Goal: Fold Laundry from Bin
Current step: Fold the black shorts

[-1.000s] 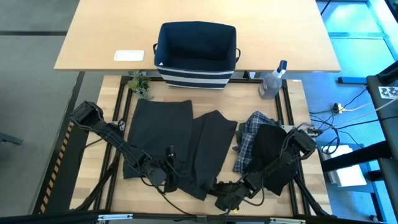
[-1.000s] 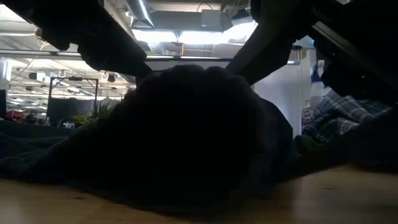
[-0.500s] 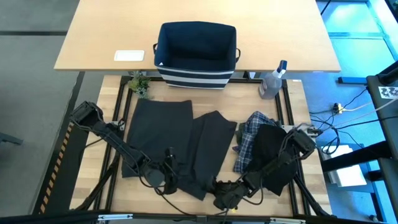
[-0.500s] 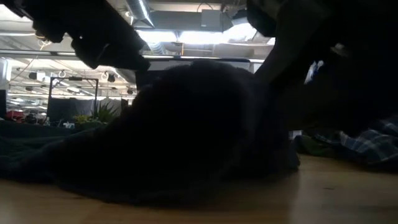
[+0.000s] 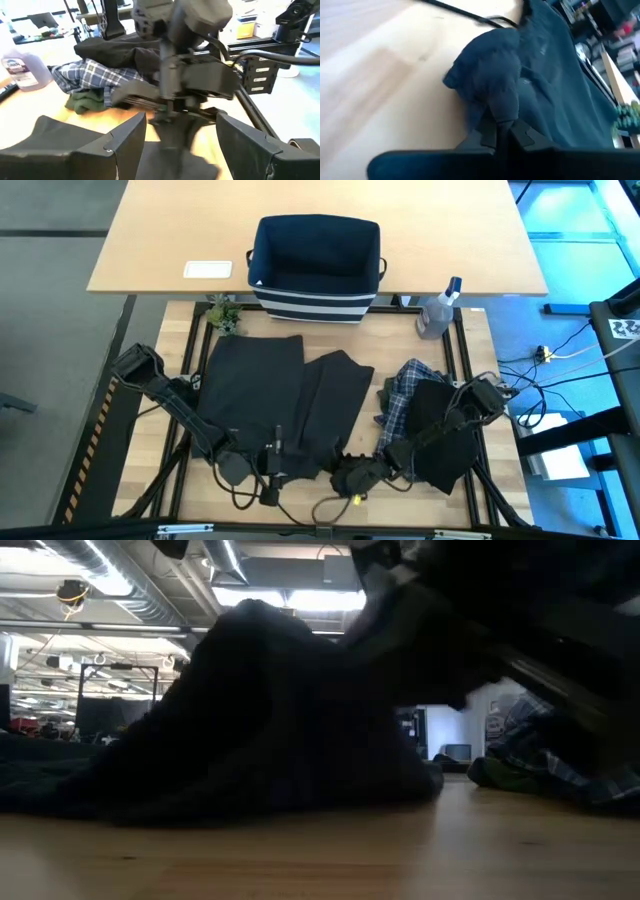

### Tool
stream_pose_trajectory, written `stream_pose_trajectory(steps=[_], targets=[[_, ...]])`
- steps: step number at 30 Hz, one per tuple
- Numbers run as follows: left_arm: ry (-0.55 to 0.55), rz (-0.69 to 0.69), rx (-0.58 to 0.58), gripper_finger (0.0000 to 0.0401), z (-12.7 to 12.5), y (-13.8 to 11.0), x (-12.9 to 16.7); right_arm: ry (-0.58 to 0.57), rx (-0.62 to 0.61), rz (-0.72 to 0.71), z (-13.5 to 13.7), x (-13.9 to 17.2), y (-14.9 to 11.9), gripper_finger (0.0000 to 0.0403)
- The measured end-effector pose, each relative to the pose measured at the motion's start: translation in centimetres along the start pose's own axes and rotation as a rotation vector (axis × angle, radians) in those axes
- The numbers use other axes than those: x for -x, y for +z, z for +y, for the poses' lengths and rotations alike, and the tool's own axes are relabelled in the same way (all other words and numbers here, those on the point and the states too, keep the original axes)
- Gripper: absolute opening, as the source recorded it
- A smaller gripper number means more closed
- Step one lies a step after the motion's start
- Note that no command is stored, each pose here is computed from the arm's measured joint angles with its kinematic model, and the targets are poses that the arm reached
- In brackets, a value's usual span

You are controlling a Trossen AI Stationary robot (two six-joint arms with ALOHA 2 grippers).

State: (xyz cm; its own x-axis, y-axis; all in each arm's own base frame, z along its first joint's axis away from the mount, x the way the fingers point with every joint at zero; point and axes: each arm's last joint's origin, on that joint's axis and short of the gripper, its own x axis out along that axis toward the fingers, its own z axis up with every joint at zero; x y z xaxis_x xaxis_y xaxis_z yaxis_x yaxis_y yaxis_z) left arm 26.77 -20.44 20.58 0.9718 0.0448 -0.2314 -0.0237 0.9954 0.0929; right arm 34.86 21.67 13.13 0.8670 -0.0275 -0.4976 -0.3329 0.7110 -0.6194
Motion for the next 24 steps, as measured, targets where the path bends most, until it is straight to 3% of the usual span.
stream_pose_trajectory(steps=[10,17,24], targets=[[0.000,0.071,0.065,0.0234,-1.2,-2.0,0.1,-0.021,-0.200,-0.003,-5.2,-1.1,-1.1,0.0002],[0.216,0.086,0.116,0.0234,-0.6,-3.2,0.0,0.007,-0.232,0.008,-6.2,-1.6,-1.8,0.0001],[0.171,0.147,0.260,0.0234,0.4,-3.5,-0.8,0.012,-0.232,0.025,-6.2,-1.7,-2.0,0.0001]])
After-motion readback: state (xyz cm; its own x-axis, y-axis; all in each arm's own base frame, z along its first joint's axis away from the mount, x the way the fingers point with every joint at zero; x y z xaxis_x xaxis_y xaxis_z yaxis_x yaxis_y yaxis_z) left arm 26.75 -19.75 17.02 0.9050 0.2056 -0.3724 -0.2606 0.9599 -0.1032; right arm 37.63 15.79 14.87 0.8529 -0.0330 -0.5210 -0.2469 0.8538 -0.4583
